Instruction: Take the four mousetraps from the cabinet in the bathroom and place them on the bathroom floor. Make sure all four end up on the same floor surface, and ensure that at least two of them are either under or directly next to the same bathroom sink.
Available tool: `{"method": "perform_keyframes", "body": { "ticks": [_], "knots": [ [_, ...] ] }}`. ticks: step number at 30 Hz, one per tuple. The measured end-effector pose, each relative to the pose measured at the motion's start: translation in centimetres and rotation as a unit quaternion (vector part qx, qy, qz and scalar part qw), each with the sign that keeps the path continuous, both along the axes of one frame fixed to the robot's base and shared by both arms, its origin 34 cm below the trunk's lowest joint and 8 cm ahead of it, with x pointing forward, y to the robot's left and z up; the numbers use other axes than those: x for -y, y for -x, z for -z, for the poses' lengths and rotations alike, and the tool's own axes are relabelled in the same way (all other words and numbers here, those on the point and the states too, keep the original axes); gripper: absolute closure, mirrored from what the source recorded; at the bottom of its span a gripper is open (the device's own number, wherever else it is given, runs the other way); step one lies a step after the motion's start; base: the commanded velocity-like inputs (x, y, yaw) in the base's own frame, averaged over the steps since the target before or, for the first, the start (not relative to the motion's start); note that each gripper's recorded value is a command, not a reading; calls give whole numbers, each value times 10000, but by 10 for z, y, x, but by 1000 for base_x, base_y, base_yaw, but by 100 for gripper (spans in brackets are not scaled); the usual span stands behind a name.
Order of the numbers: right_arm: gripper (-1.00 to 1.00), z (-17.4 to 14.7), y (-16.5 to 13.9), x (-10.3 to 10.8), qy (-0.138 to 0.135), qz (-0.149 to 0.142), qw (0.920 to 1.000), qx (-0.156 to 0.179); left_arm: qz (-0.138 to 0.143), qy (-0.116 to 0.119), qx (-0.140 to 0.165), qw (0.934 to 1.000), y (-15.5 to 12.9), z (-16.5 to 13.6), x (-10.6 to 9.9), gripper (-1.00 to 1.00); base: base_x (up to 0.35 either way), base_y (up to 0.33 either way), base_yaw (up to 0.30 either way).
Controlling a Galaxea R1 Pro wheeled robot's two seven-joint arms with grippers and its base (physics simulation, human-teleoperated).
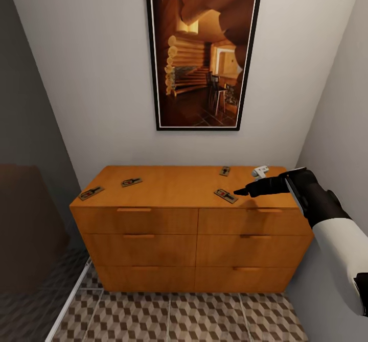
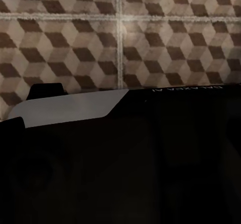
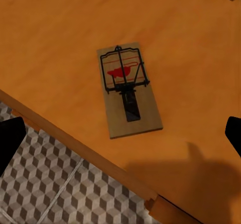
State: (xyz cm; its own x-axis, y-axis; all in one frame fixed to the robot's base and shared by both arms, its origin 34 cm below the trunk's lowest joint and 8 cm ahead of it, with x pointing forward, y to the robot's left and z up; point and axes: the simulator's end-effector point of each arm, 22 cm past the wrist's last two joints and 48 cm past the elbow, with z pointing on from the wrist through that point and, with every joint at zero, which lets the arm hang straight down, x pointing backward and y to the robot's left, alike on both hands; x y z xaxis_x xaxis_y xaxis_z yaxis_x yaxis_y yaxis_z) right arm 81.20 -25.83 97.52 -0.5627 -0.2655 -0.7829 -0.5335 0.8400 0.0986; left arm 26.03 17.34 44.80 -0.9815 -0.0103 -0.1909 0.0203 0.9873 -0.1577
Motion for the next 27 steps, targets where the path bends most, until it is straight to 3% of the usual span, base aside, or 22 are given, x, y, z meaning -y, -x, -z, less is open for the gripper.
{"method": "perform_keyframes", "body": {
  "ticks": [27],
  "knots": [
    [-100, 19, -4, -1, -10, -2, 9999, -142, 0, 3, -145, 9999, 11, 3, 1, -100, 0, 0, 0]
  ]
}}
